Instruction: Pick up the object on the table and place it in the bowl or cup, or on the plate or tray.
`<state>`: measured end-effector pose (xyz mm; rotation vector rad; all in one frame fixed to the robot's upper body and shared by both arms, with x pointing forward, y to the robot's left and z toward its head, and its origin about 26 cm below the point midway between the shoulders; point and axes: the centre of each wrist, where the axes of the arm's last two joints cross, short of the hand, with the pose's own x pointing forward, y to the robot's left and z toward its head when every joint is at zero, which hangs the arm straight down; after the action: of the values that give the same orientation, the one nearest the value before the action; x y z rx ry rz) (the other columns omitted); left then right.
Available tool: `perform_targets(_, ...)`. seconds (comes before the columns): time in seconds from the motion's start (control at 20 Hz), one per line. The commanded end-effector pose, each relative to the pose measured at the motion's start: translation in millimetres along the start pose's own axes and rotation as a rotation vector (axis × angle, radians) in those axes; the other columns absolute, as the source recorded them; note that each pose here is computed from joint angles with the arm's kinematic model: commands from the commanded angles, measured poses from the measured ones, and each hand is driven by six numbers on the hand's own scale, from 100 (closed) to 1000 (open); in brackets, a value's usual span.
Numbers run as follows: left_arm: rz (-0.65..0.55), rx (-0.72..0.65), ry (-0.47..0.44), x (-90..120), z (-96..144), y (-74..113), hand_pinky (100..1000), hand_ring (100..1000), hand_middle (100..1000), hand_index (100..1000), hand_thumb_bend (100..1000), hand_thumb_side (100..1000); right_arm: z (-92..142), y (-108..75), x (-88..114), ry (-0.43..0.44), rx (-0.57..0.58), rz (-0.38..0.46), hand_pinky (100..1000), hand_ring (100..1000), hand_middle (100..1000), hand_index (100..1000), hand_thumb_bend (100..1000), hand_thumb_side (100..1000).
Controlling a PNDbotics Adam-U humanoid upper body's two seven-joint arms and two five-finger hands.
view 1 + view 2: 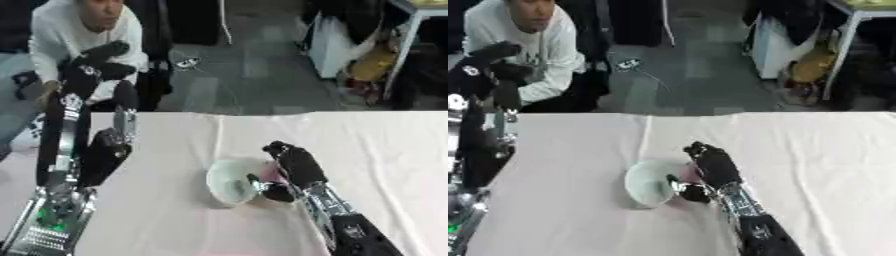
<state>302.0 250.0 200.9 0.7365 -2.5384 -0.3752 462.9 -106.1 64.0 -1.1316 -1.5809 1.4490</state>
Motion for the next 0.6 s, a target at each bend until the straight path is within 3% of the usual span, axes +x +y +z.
perform_targets(0.05, 0.005, 0.005, -0.026, 4, -5, 2.8, 696, 646, 791, 896, 100, 767, -4, -7.6, -1, 0.002, -0.015, 0.006, 636, 753, 811, 886, 388, 785)
perform_targets(0.35, 0.004, 0.005, -0.026, 4, -6, 2.9, 697, 646, 792, 896, 100, 767, -6, -12.0, -1, 0.016, -0.067, -0.038, 604, 742, 806, 883, 349, 811)
perform_targets(0.45, 0.004, 0.005, -0.025, 4, -5, 3.0, 697, 646, 791, 896, 100, 767, -8, -19.7, -1, 0.028, -0.123, -0.076, 570, 728, 797, 877, 287, 881)
perform_targets(0.6, 0.003, 0.004, -0.024, 4, -5, 3.1, 698, 646, 792, 896, 100, 767, -12, -30.7, -2, 0.044, -0.188, -0.116, 558, 721, 793, 875, 268, 903)
